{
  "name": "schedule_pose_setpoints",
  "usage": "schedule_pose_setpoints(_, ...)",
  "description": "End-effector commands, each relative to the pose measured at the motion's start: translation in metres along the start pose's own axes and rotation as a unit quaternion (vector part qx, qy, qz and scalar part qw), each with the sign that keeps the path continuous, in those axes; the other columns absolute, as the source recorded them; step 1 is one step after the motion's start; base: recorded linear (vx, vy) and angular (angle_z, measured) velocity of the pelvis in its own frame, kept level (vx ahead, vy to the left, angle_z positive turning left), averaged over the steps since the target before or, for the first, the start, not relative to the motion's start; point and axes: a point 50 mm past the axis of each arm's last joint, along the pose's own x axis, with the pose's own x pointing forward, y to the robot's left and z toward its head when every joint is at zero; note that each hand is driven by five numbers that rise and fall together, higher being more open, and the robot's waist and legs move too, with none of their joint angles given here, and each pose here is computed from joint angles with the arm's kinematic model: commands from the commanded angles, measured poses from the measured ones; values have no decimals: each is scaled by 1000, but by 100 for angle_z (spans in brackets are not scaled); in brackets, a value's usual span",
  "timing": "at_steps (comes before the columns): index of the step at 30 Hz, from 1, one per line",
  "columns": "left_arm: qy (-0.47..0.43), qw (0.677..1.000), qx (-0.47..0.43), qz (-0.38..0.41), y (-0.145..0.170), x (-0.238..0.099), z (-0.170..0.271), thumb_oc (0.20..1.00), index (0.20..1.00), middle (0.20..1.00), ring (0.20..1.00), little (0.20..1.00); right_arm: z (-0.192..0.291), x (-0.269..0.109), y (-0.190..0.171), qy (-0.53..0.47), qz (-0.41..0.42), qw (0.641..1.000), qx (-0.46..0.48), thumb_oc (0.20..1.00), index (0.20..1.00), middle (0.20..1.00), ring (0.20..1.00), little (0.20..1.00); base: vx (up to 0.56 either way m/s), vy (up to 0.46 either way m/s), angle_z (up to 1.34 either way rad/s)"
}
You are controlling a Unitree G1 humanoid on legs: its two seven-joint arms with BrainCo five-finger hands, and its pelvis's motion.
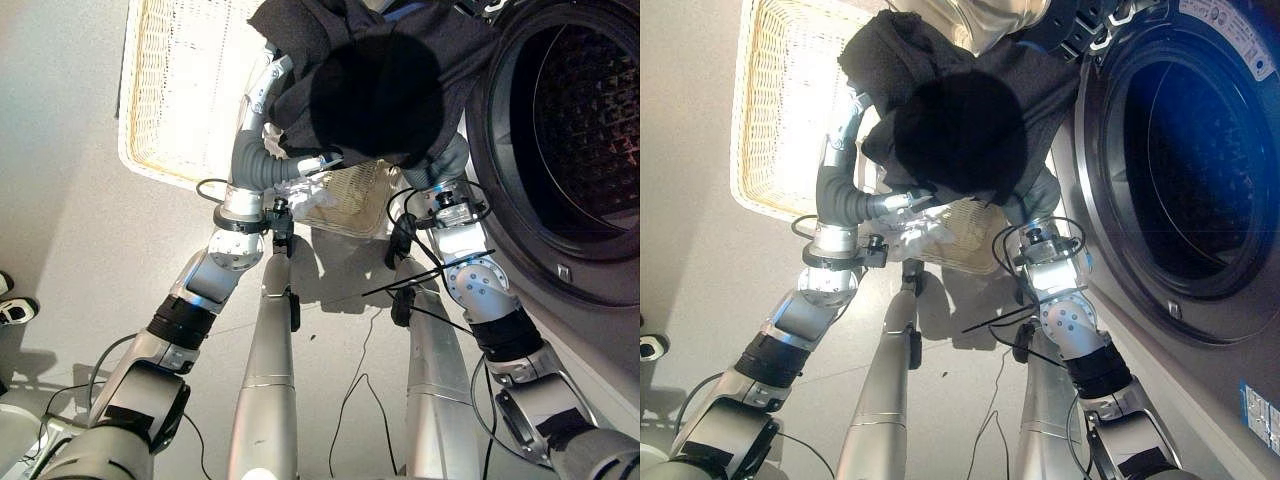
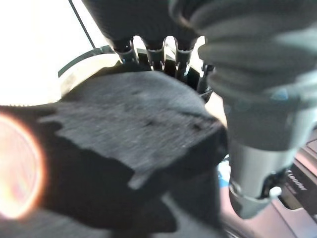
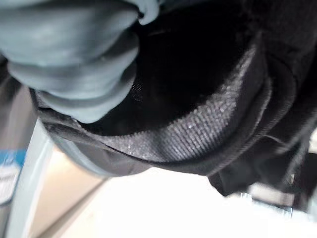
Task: Put the clothes into the washing machine.
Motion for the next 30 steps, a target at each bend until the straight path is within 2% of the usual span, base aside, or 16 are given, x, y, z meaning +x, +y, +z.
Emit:
schedule_pose_setpoints(1,-131,989,-61,29,2,22,39,1000,1000,1000,1000,1000,1,5,12,9,38,998,55,200,200,200,200,200,0,0,0)
schedule_pose_setpoints(5,-139,988,-60,25,-1,24,42,1000,1000,1000,1000,1000,2,6,9,-4,60,986,153,200,200,200,200,200,0,0,0)
schedule_pose_setpoints(11,-130,990,-47,29,-1,25,40,1000,1000,1000,1000,1000,4,8,13,-16,78,979,186,200,200,200,200,200,0,0,0)
schedule_pose_setpoints(15,-151,987,-29,50,3,22,44,1000,1000,1000,1000,1000,5,6,10,-18,51,988,145,200,200,200,200,200,0,0,0)
schedule_pose_setpoints(17,-157,986,-33,49,2,23,46,1000,1000,1000,1000,1000,3,6,6,-1,23,994,102,200,200,200,200,200,0,0,0)
schedule_pose_setpoints(21,-167,985,-33,28,-3,25,50,1000,1000,1000,1000,1000,-4,4,2,30,15,997,75,200,200,200,200,200,0,0,0)
schedule_pose_setpoints(25,-160,986,-41,-31,-12,29,51,1000,1000,1000,1000,1000,-18,5,9,80,41,994,67,200,200,200,200,200,0,0,0)
schedule_pose_setpoints(27,-160,986,-42,-31,-12,30,51,1000,1000,1000,1000,1000,-18,5,9,80,41,994,67,200,200,200,200,200,0,0,0)
schedule_pose_setpoints(28,-153,985,-42,-71,-18,31,51,1000,1000,1000,1000,1000,-28,5,14,112,53,991,60,200,200,200,200,200,0,0,0)
schedule_pose_setpoints(30,-152,984,-33,-90,-22,32,52,1000,1000,1000,1000,1000,-32,5,16,124,58,989,58,200,200,200,200,200,0,0,0)
